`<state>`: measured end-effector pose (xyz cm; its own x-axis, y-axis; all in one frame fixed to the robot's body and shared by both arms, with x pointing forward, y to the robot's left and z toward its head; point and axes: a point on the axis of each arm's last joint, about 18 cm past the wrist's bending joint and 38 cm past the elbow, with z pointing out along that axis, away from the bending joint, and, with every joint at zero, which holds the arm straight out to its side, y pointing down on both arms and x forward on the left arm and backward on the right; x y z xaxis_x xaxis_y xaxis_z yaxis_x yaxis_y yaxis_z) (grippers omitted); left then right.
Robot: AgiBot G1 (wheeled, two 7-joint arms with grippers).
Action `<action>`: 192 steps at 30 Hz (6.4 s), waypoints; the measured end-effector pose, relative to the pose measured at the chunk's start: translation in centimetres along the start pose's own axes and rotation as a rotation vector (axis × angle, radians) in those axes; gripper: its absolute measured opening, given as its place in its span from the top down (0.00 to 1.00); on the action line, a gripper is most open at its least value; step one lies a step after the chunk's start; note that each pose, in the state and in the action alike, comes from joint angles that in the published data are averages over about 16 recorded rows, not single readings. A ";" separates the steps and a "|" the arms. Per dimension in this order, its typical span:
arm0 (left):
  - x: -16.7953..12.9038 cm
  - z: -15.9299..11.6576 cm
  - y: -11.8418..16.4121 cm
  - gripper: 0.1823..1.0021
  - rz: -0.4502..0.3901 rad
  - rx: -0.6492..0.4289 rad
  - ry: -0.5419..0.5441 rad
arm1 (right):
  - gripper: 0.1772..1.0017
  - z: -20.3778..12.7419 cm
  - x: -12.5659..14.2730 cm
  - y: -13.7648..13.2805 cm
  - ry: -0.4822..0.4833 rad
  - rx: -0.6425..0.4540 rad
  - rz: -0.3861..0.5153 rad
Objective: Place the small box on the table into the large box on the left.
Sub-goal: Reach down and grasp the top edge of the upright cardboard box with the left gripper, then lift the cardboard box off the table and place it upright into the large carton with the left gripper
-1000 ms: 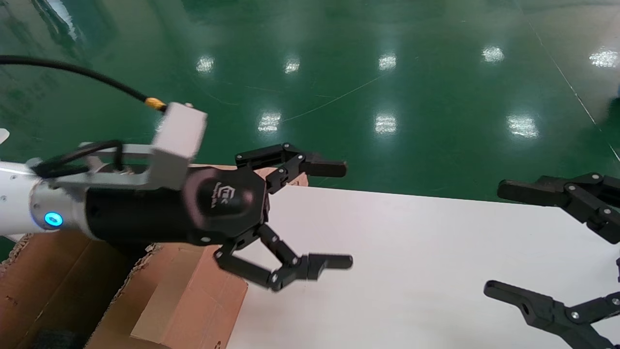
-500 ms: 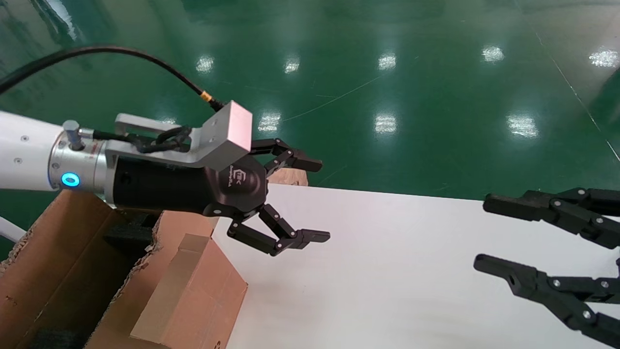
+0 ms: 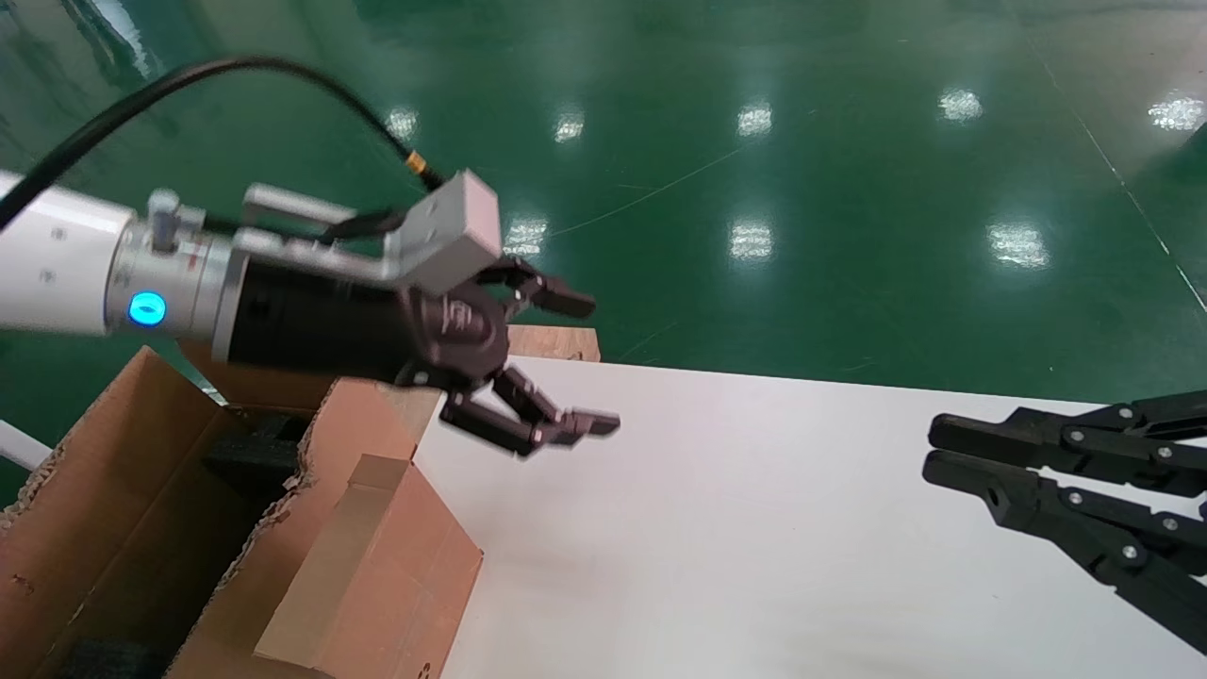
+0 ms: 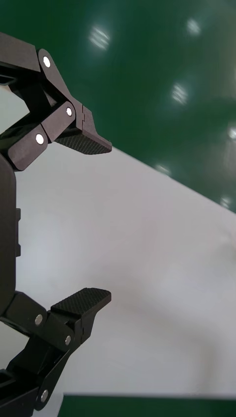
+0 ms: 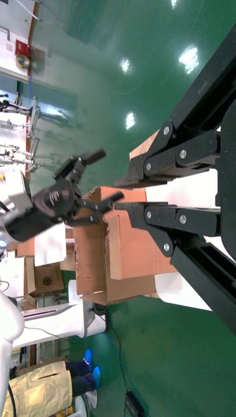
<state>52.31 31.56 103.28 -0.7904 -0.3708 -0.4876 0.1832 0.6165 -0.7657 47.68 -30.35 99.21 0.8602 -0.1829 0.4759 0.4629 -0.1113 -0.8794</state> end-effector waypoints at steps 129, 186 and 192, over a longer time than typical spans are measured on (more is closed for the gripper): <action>1.4 3.6 5.4 0.06 -0.727 -1.084 -0.326 | 0.84 0.0 0.0 0.0 0.001 0.000 0.001; -11.0 -15.8 -14.6 0.79 -0.283 -0.496 -0.928 | 0.00 0.0 0.0 0.0 0.001 0.000 0.001; -8.5 -19.4 -10.6 0.79 -0.357 -0.601 -0.913 | 0.00 0.0 0.0 0.0 0.001 0.000 0.001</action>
<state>45.72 41.64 123.72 0.0222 -0.8047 -0.5932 -0.4683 0.5159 -0.7173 47.71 -30.37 99.21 0.8602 -0.1841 0.4755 0.4625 -0.1109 -0.8797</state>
